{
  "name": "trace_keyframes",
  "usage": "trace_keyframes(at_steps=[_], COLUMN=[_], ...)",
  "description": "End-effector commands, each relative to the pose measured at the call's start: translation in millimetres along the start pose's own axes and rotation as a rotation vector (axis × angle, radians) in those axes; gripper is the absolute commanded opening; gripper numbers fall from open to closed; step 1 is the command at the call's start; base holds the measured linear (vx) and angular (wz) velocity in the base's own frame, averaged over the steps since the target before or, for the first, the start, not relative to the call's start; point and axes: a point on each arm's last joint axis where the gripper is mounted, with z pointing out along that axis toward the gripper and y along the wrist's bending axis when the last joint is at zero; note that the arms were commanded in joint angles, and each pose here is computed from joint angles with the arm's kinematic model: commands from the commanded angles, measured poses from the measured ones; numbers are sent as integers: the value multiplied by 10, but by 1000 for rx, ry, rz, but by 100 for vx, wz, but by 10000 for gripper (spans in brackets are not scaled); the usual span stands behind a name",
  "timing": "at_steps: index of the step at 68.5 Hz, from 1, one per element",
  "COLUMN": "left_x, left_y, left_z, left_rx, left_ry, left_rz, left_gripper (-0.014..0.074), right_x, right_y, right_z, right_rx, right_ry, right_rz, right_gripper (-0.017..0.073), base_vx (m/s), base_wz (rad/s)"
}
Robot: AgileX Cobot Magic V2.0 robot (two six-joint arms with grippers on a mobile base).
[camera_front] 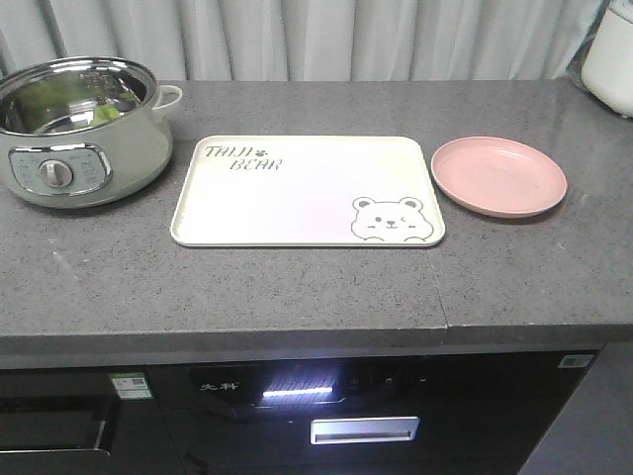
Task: Transfer vegetables to tray and serve
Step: 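Drive closer and align the base in front of the tray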
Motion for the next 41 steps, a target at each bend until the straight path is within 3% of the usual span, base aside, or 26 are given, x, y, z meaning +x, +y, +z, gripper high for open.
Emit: trace_keyframes(at_steps=[1,41], left_x=[16,16], left_y=[3,3], left_z=[2,2], left_rx=[0,0], left_ry=[-61,-61], left_rz=[-3,-3], left_gripper=[-6,-6], right_x=[-19,-19], right_y=[8,8], right_z=[-2,-2], right_rx=[-10,-10], right_ry=[-65,-65], right_rz=[-16,-16], right_gripper=[-2,-2], base_vx=[9,7], base_wz=[2,0])
